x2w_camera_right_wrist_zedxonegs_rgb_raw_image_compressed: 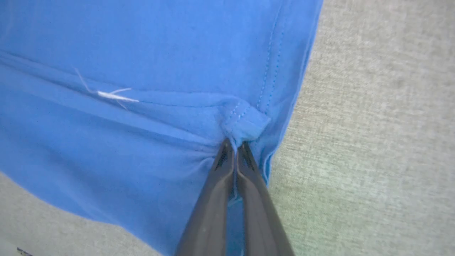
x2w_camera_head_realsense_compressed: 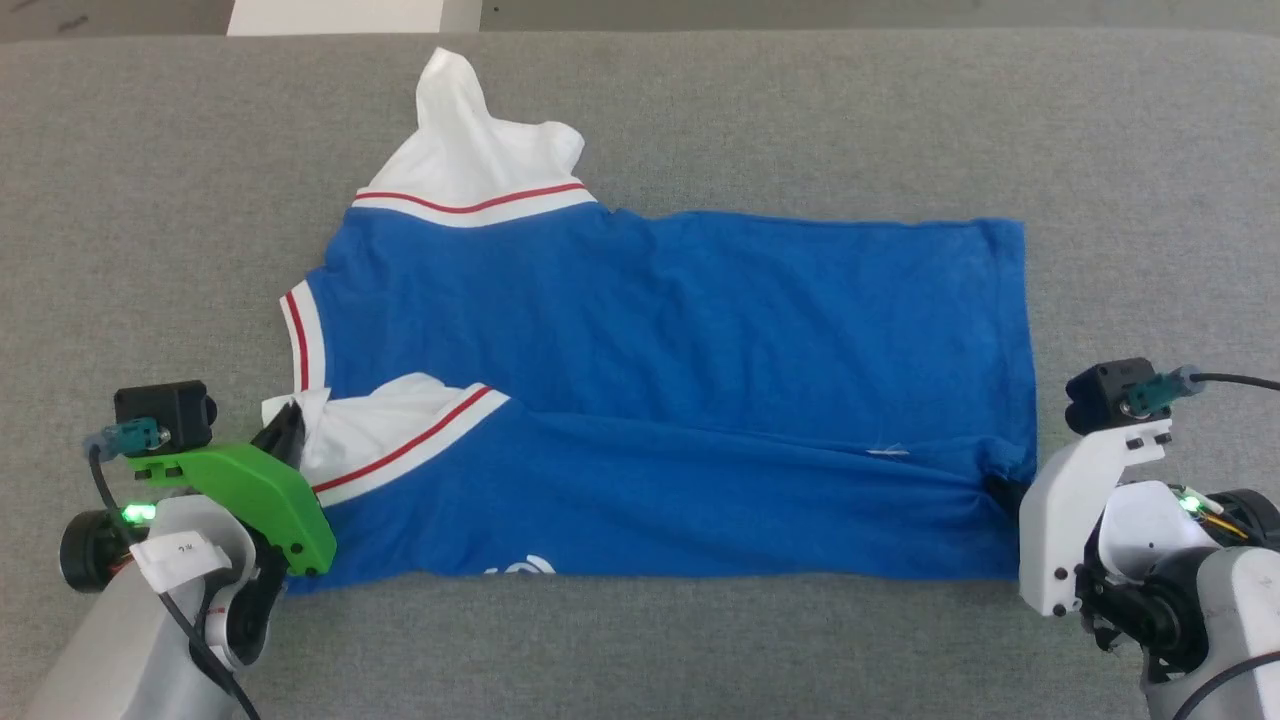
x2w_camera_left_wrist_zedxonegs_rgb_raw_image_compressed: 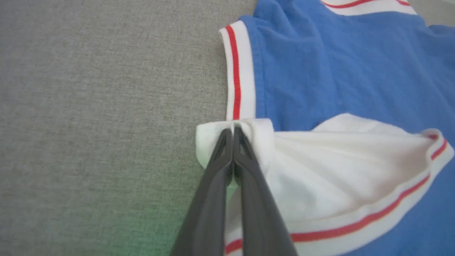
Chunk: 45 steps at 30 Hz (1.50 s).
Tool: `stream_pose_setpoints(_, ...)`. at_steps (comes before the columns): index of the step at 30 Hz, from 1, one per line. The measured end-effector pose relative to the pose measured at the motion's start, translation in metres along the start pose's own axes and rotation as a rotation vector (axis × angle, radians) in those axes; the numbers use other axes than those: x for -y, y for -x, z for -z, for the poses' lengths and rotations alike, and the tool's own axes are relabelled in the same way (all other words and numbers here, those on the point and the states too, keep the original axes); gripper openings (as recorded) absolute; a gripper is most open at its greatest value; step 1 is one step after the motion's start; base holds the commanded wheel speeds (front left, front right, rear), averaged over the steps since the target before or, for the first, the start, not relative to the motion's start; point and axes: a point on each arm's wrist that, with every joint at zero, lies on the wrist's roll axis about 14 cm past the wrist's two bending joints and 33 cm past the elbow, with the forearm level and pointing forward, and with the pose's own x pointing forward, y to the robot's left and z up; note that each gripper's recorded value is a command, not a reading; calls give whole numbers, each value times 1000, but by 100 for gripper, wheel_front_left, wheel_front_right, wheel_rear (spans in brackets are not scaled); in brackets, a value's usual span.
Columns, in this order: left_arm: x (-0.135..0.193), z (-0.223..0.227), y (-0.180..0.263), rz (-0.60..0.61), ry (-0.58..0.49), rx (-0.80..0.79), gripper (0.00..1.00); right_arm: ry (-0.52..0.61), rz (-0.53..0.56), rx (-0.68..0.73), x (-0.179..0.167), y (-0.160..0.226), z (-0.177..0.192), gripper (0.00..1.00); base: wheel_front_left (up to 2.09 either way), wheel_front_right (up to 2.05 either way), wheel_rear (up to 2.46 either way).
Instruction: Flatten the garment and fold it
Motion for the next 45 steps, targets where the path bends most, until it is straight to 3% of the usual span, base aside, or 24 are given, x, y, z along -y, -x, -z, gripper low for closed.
stream_pose_setpoints(1,0,2,-2,-2,7,-4,0,-2,-3,0,0,-1,-1,11,0,0,0)
stream_pose_setpoints(2,-1,4,-3,-8,21,-8,0,-4,-5,2,0,-1,-1,45,0,0,0)
stream_pose_setpoints(3,-2,3,-4,-12,37,-3,29,-1,-6,2,-1,0,-1,100,0,0,0)
stream_pose_setpoints(4,-2,2,-4,-15,42,4,87,4,-6,5,-1,0,-2,100,0,0,0)
stream_pose_setpoints(5,-2,2,-3,-16,42,5,100,-2,-10,19,-1,2,-5,100,0,0,0)
stream_pose_setpoints(16,-22,-49,32,-86,114,183,100,-101,5,225,8,41,-30,100,0,0,0)
stream_pose_setpoints(25,-15,3,83,-101,186,-83,100,-182,69,382,29,83,-46,100,0,0,0)
stream_pose_setpoints(35,-9,44,88,-118,237,-249,100,-209,92,351,34,88,-30,100,0,0,0)
stream_pose_setpoints(42,-17,50,71,-142,239,-247,100,-190,70,242,21,82,-3,100,0,0,0)
stream_pose_setpoints(43,-17,49,69,-140,241,-243,76,-187,67,230,20,81,0,100,0,0,0)
stream_pose_setpoints(44,-17,49,67,-135,240,-239,34,-183,66,216,19,81,3,100,0,0,0)
stream_pose_setpoints(45,-15,49,66,-124,238,-237,0,-177,67,205,18,81,5,100,0,0,0)
